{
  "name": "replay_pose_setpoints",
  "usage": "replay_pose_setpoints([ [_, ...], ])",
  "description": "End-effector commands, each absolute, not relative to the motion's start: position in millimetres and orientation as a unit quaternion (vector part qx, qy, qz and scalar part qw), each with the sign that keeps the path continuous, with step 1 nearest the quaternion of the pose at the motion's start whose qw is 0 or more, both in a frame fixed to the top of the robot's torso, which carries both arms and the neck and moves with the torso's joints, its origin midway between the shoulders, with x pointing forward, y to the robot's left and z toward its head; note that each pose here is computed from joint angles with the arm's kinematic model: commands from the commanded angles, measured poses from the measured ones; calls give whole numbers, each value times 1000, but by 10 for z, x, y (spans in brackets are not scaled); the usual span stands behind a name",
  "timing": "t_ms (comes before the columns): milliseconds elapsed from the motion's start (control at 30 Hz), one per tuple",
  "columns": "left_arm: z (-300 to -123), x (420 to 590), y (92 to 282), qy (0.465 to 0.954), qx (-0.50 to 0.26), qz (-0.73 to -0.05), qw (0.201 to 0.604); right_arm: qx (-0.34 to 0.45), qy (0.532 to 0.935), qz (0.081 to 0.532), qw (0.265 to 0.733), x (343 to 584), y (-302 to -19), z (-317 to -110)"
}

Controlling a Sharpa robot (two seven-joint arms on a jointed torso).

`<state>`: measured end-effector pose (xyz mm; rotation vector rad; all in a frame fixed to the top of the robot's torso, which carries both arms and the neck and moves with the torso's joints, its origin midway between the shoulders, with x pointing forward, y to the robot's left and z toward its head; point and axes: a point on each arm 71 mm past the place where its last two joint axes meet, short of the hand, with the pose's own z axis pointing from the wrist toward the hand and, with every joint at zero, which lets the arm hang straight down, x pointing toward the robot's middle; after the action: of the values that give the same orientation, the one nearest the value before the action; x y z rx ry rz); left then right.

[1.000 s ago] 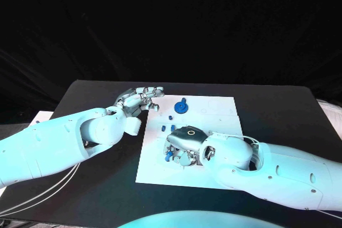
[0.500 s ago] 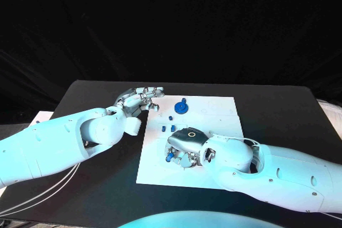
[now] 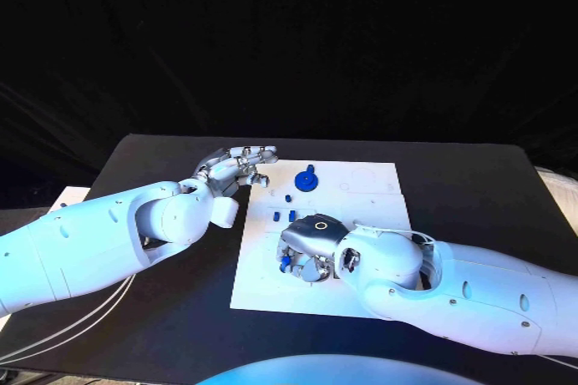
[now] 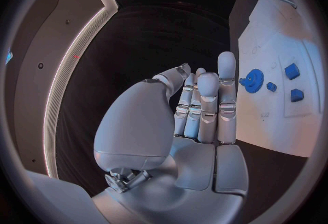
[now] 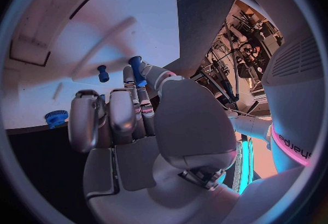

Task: Assemble the parts on the task board

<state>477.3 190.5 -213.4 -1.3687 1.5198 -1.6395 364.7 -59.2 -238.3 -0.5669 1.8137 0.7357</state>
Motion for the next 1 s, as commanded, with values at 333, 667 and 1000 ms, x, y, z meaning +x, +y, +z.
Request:
replay_pose_setpoints([
  [333, -2123, 4766, 1886, 561, -499, -611, 251, -222, 751, 319, 534, 3658, -598, -2392],
  [667, -2128, 4767, 1902, 563, -499, -609, 249, -171, 717, 354, 576, 3640, -799, -2247],
  [1000, -2137, 4765, 1921, 564, -500, -608, 249, 8, 754, 329, 569, 3772, -1577, -1965],
])
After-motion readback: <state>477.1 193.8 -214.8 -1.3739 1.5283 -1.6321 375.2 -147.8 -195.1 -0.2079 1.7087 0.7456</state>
